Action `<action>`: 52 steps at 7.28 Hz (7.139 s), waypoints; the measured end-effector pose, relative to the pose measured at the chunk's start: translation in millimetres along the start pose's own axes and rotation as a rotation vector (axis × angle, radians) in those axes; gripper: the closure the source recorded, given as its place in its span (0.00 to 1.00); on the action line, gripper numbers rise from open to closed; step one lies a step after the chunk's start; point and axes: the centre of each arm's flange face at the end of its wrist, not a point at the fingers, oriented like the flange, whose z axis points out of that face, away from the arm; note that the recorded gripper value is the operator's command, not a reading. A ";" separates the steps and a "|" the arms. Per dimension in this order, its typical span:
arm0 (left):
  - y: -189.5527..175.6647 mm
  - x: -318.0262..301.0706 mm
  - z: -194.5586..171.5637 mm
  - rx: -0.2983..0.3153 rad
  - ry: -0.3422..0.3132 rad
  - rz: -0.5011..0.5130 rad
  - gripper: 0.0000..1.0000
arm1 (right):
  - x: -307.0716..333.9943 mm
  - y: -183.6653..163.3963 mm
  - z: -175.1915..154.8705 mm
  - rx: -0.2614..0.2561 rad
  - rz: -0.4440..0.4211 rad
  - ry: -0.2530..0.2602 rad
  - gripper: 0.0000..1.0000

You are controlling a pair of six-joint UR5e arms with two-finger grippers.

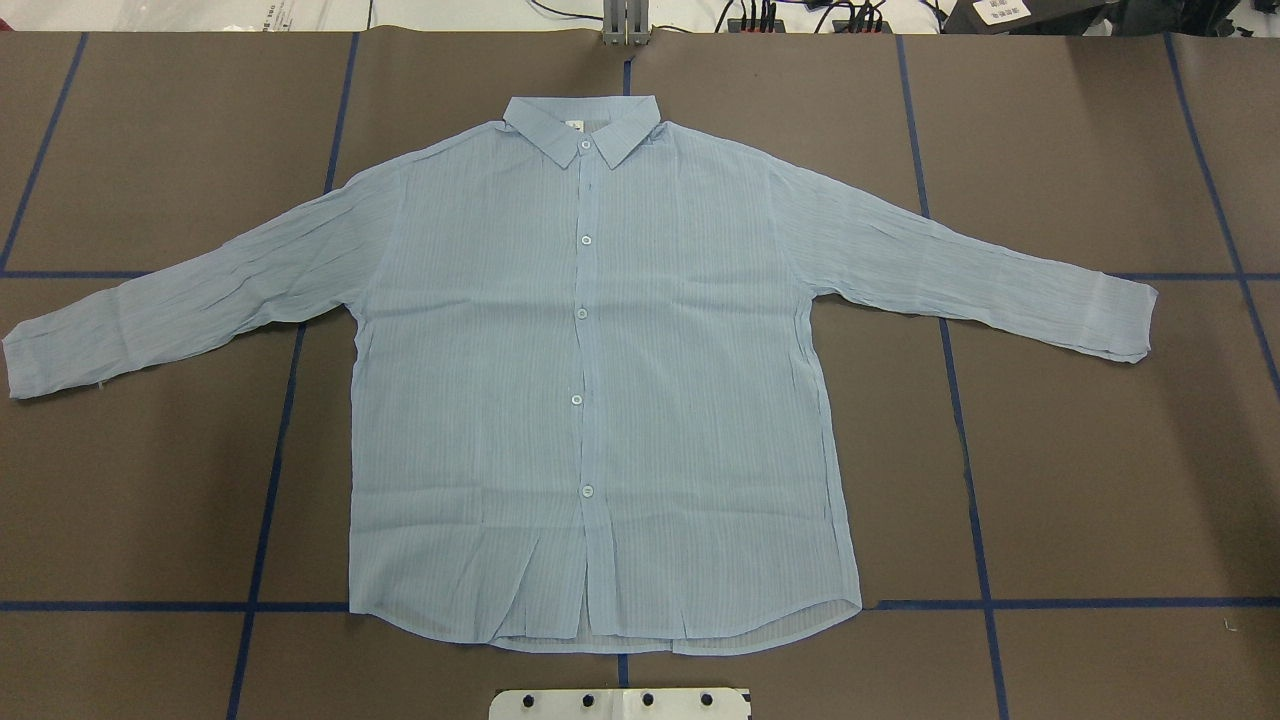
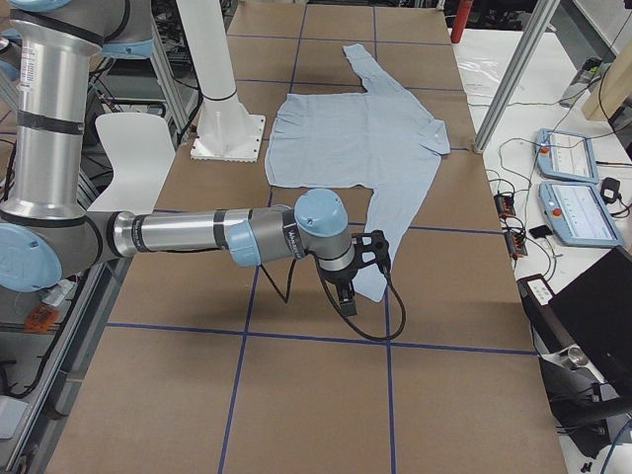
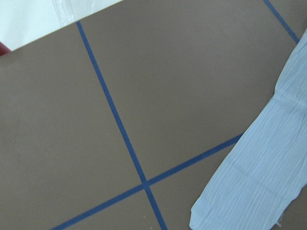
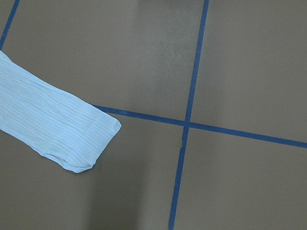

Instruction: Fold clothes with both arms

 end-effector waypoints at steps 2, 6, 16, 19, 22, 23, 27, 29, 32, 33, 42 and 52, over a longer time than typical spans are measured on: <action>-7.2 -8.5 8.2 0.024 0.001 0.025 0.00 | -6.4 -7.9 1.4 0.036 0.024 -0.012 0.00; -3.9 -10.4 9.5 0.033 0.001 0.037 0.00 | -67.6 -18.3 70.2 0.087 0.235 -0.004 0.04; -3.1 -9.2 7.1 0.042 0.000 0.050 0.00 | -151.3 21.9 237.1 0.193 0.416 0.033 0.28; -0.1 -8.8 7.0 0.041 0.000 0.048 0.00 | -149.6 20.1 248.7 0.207 0.408 0.062 0.36; 0.5 -8.9 7.1 0.040 0.000 0.048 0.00 | -152.1 22.6 252.6 0.203 0.406 0.065 0.37; 0.9 -9.3 7.5 0.039 0.000 0.047 0.00 | -153.4 23.7 253.6 0.200 0.404 0.064 0.43; 2.6 -10.3 8.0 0.037 0.000 0.045 0.00 | -158.8 25.2 254.2 0.196 0.403 0.054 1.00; 2.9 -10.7 8.0 0.037 0.000 0.044 0.00 | -175.7 12.8 236.9 0.234 0.384 0.019 1.00; 3.2 -10.9 8.2 0.036 0.000 0.042 0.00 | -253.8 -42.5 161.4 0.403 0.326 -0.142 1.00; 3.3 -11.1 8.3 0.035 0.000 0.041 0.00 | -292.4 -71.7 147.3 0.452 0.302 -0.207 1.00; 5.7 -13.4 10.8 0.030 -0.001 0.035 0.00 | -760.8 -150.6 232.1 0.662 0.187 -0.366 1.00; 0.1 -13.5 11.4 0.033 0.000 0.031 0.00 | -845.0 -164.8 179.1 0.434 0.268 -0.229 0.00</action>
